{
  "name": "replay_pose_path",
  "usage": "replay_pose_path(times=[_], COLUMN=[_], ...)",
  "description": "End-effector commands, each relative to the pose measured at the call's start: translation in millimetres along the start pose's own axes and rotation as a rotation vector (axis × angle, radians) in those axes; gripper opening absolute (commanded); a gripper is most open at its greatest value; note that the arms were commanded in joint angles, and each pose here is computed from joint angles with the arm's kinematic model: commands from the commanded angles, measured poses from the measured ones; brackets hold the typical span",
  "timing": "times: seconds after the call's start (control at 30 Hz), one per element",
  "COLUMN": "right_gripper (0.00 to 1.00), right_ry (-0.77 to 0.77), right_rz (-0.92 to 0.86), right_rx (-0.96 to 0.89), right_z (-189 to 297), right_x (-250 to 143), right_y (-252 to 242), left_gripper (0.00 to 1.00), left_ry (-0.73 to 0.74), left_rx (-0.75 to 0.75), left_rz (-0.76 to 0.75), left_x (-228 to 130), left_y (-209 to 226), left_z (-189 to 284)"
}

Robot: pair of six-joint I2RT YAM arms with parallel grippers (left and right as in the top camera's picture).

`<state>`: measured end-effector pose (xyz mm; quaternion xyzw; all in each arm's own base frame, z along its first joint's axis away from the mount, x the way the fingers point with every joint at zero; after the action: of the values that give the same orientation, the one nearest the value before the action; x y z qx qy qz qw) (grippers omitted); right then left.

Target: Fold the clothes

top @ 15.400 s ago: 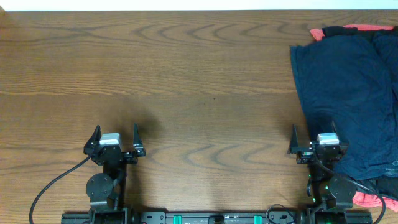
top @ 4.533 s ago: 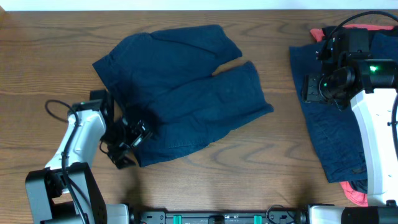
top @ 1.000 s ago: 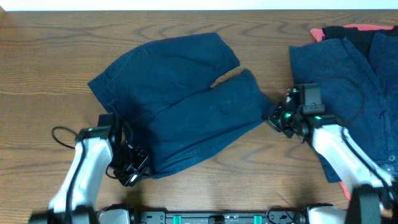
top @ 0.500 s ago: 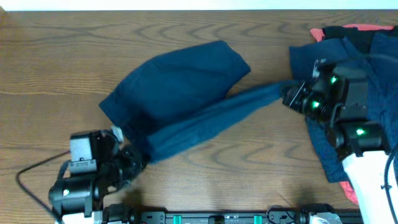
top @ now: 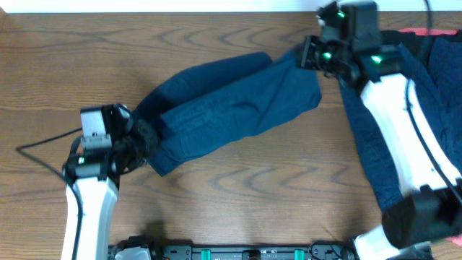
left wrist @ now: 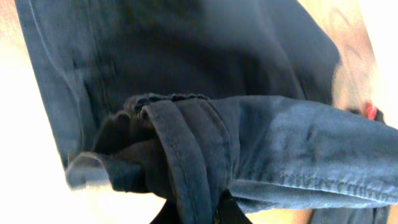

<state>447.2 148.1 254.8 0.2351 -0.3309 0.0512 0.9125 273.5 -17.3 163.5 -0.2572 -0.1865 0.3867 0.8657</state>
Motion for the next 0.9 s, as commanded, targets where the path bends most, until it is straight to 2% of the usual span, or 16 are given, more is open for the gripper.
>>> replay_pose_path(times=[0.0,0.3,0.7,0.73,0.77,0.8,0.83,0.87], right_gripper=[0.01,0.01,0.01,0.17,0.56,0.91,0.99,0.99], right_ry=[-0.001,-0.074,-0.163,-0.175,-0.197,-0.214,-0.235,-0.254], right_rz=[0.111,0.165,0.220,0.223,0.227,0.231,0.232,0.232], right_rx=[-0.008,0.044,0.056,0.059,0.065,0.069,0.069,0.069], right_z=[-32.3,-116.1,-160.9,-164.5,-164.4,-164.6,-163.2,-161.4], right_x=[10.9,15.0,12.7,13.5,17.6,20.7,25.7,30.5], right_y=[8.7,28.3,47.2,47.7,49.3,50.2,49.5,47.6], left_gripper=[0.06,0.06,0.07,0.22,0.45,0.59,0.70,0.84], left_ry=[-0.038,-0.083,-0.135,-0.153,-0.186,-0.214,-0.255,-0.294], left_rx=[0.050,0.057,0.088,0.081,0.064,0.064,0.077,0.097], left_rz=[0.064,0.100,0.103,0.097,0.086,0.083,0.081,0.084], left_x=[22.6,53.7,71.0,74.5,81.6,86.8,93.8,100.2], left_y=[10.8,19.6,26.7,24.7,20.8,20.4,21.8,25.1], left_z=[-17.3,-45.5,-64.1,-63.7,-62.5,-61.4,-59.5,-57.2])
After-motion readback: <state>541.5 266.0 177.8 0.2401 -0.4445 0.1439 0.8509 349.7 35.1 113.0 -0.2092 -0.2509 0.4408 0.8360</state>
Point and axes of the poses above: each gripper's point midway between its finger pads, its own z axis back along the fingers, its own y axis along the line the jaws close on, x = y × z, the point moved 3 cm from there along z, back along the fingers, and after that the axes turned 7 degrees about z, right-handed, at the moved point
